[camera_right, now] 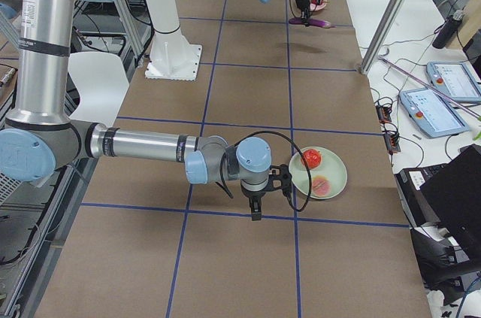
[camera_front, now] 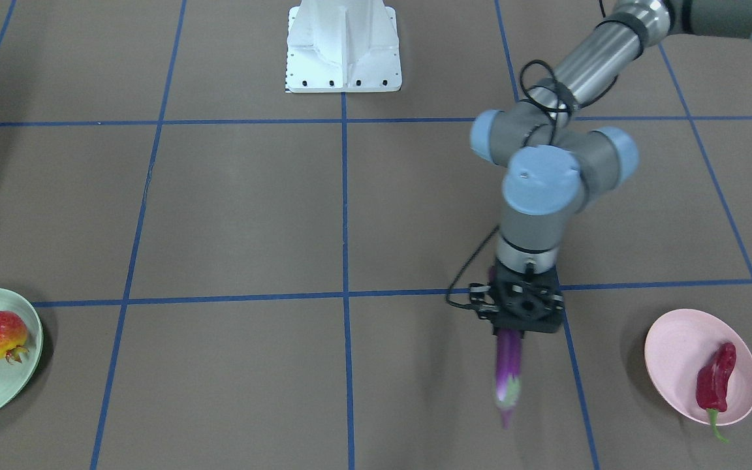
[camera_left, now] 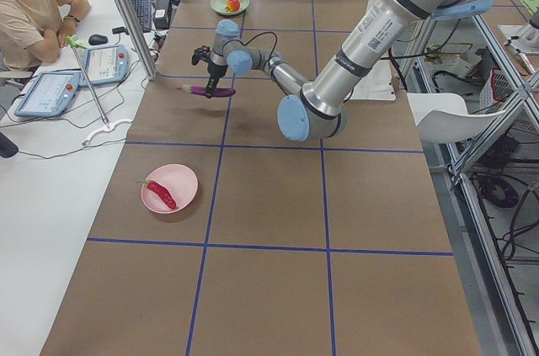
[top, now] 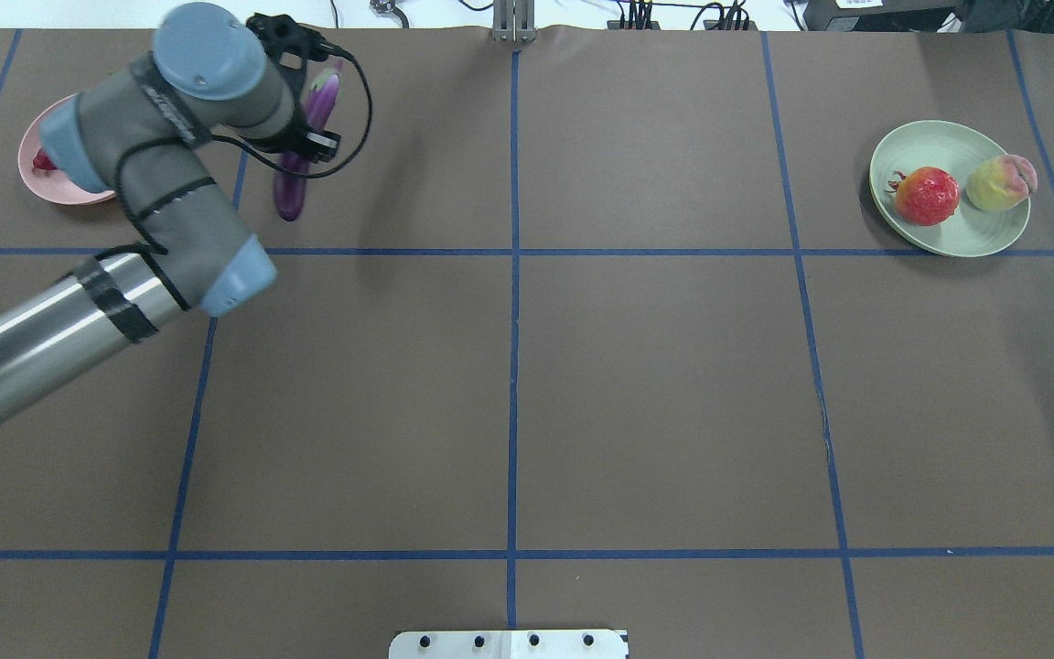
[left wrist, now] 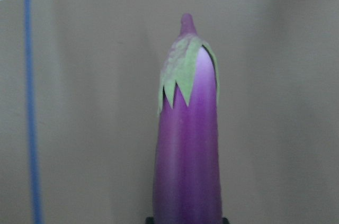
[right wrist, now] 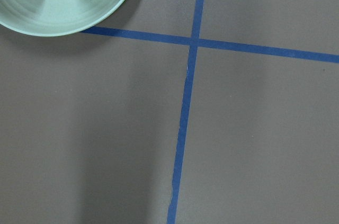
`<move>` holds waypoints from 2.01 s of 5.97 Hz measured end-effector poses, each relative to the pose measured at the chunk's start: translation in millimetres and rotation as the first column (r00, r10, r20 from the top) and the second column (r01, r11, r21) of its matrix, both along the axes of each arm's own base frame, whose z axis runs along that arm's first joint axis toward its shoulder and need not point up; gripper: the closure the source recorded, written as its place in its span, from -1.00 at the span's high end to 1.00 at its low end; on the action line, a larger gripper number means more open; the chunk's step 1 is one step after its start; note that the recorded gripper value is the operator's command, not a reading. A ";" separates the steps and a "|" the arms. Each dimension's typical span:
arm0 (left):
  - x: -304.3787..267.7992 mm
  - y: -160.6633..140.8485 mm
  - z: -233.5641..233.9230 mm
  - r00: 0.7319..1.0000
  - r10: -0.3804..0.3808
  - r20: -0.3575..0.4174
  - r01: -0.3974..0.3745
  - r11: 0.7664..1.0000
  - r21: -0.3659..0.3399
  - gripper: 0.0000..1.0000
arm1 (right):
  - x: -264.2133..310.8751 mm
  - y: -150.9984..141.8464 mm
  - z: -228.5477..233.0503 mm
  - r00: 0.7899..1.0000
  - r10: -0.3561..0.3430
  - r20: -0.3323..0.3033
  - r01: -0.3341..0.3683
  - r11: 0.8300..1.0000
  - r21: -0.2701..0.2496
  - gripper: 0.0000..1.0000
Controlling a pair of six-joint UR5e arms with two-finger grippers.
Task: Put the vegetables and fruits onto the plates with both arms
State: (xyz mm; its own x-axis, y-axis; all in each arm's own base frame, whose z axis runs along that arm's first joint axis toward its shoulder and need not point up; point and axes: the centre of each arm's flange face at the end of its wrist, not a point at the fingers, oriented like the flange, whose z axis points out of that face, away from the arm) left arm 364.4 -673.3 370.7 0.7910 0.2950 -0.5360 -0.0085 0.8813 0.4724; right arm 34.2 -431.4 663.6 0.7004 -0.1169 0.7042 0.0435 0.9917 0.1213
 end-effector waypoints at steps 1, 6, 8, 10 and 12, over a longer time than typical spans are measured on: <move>-86.3 -19.5 70.0 0.993 0.105 0.049 -0.109 0.992 0.069 -1.00 | 0.0 0.0 0.0 1.000 0.000 0.000 0.000 1.000 0.000 1.00; -150.8 -22.9 194.7 0.961 0.257 0.104 -0.276 0.911 0.307 1.00 | 0.0 -0.5 -2.6 1.000 0.000 0.000 0.000 1.000 0.005 1.00; -145.9 -20.4 189.3 0.969 0.238 0.071 -0.249 0.924 0.292 1.00 | 0.0 -0.4 -2.3 1.000 0.000 0.000 0.000 1.000 0.005 1.00; -170.7 -22.3 177.7 0.975 0.223 0.005 -0.217 0.946 0.239 1.00 | 0.0 -0.3 -1.7 1.000 0.000 0.000 0.000 1.000 0.003 1.00; -246.8 -19.9 164.3 0.982 0.185 -0.033 -0.180 0.975 0.128 1.00 | 0.0 -0.3 -1.6 1.000 0.000 0.000 0.000 1.000 0.003 1.00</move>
State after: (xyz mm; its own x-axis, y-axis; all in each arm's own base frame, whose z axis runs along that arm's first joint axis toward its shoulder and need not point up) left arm 117.6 -693.1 535.0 0.6938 0.4985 -0.5198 -0.1403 0.8014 0.5814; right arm 34.2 -431.6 662.0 0.7002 -0.1195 0.7039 0.0438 0.9912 0.1247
